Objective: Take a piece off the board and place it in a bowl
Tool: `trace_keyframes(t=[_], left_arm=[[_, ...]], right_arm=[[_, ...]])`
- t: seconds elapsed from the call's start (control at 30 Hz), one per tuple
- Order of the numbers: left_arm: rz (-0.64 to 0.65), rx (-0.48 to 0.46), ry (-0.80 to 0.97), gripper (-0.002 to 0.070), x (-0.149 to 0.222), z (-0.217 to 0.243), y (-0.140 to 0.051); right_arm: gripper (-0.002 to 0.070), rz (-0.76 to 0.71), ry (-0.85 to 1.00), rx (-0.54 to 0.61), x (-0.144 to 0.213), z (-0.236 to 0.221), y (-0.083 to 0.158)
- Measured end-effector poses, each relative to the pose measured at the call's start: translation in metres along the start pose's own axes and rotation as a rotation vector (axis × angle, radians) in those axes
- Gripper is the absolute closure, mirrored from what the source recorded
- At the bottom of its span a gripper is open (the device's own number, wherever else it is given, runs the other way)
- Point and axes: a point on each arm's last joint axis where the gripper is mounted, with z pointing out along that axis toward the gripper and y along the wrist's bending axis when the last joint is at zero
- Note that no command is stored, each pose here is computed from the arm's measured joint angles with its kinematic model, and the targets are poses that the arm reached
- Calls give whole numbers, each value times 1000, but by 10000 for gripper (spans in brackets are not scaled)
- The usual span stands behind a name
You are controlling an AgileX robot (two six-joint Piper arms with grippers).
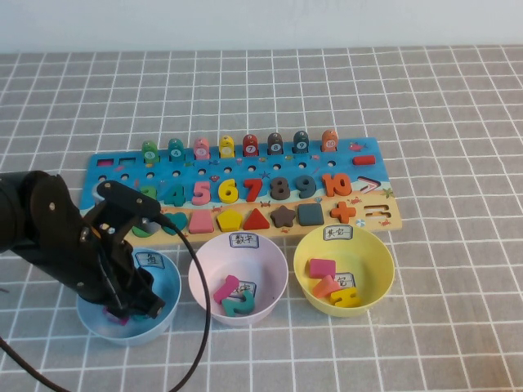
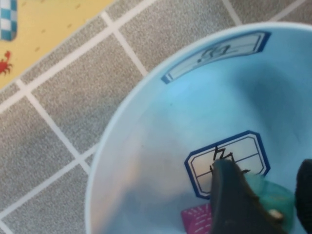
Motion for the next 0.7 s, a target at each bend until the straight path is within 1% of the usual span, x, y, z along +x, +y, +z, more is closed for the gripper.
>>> trace_keyframes(t=[0.1, 0.23, 0.37, 0.5, 0.57, 0.6, 0.7], left_arm=[[-9, 3, -7, 382, -1, 0, 0], [-14, 1, -11, 335, -2, 0, 0], [-8, -7, -31, 325, -2, -6, 0], [6, -41, -138, 323, -3, -37, -4], [17, -62, -211, 338, -2, -59, -7], [21, -71, -242, 358, 0, -69, -8], [33, -75, -279, 449, 8, -91, -14]], right_arm=[[694, 0, 0, 0, 0, 0, 0], [694, 0, 0, 0, 0, 0, 0], [694, 0, 0, 0, 0, 0, 0], [694, 0, 0, 0, 0, 0, 0], [694, 0, 0, 0, 0, 0, 0], [694, 0, 0, 0, 0, 0, 0], [694, 0, 0, 0, 0, 0, 0]])
